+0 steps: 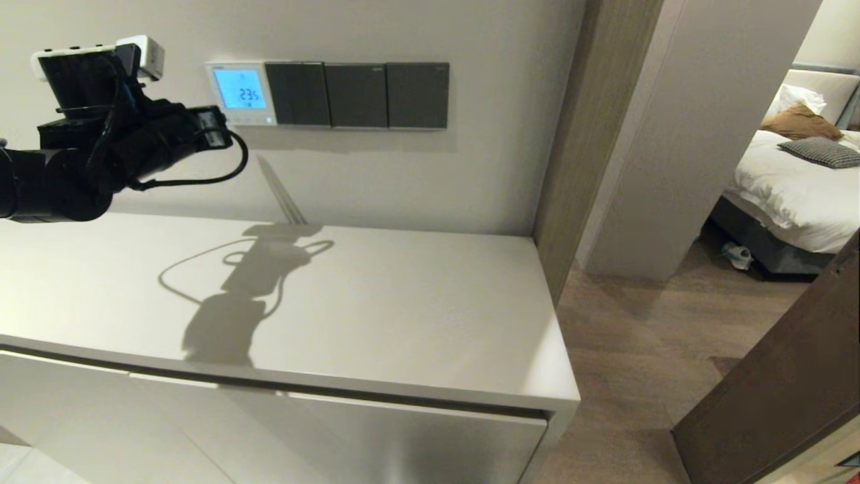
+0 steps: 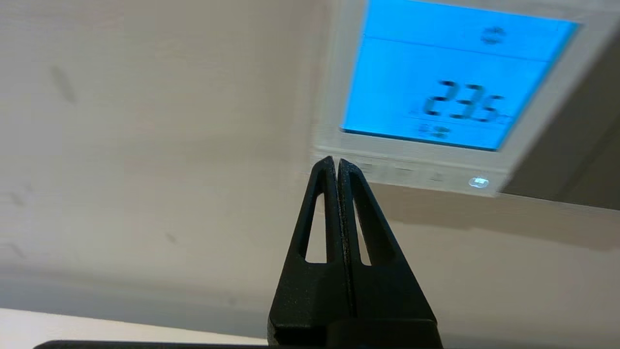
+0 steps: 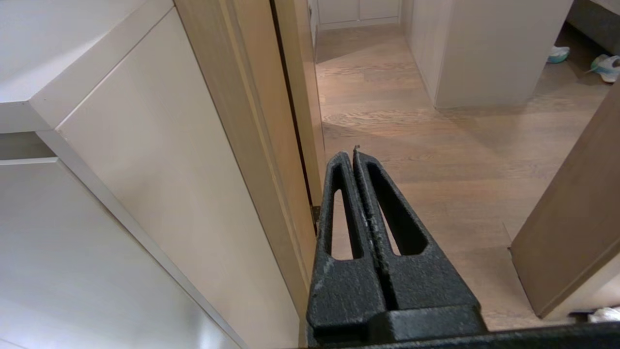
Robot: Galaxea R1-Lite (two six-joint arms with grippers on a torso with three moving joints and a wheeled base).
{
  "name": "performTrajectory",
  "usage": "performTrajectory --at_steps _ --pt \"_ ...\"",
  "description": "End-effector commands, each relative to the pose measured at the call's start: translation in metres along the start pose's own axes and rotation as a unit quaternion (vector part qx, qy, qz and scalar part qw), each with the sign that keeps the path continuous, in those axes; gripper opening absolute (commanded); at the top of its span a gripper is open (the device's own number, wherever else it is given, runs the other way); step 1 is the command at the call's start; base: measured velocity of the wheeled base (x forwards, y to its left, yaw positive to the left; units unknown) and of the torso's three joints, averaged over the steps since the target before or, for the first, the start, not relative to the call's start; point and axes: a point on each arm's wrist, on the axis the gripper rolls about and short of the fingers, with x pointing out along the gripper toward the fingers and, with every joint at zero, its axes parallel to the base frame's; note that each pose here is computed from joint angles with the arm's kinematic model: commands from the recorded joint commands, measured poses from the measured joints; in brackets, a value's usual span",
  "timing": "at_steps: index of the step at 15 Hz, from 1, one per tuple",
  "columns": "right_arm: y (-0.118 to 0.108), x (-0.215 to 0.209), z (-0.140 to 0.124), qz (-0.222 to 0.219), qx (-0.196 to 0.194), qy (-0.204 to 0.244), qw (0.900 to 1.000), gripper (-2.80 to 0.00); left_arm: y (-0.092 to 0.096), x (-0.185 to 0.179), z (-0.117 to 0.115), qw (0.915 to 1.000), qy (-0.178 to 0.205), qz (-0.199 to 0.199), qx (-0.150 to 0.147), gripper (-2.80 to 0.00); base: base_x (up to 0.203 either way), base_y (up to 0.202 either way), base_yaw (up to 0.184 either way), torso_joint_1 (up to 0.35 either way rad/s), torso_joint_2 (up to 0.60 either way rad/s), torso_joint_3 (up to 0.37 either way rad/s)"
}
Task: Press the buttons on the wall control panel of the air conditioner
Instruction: Press the temperature increase button
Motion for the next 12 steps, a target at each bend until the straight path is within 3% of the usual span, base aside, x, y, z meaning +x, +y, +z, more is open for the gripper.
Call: performTrajectory --at_steps 1,12 --pt "0.0 0.0002 -0.0004 0.0 0.0 0.002 1.0 -2.8 0.0004 0.0046 -0.0045 1.0 0.003 0.0 -0.001 -2.8 0.0 0.0 0.0 0.0 0.0 0.0" --pt "0.0 0.0002 -0.0004 0.0 0.0 0.002 1.0 -2.8 0.0009 0.0098 -0.0063 1.0 0.007 0.0 0.0 -2.8 0.0 0.0 0.0 0.0 0.0 0.0"
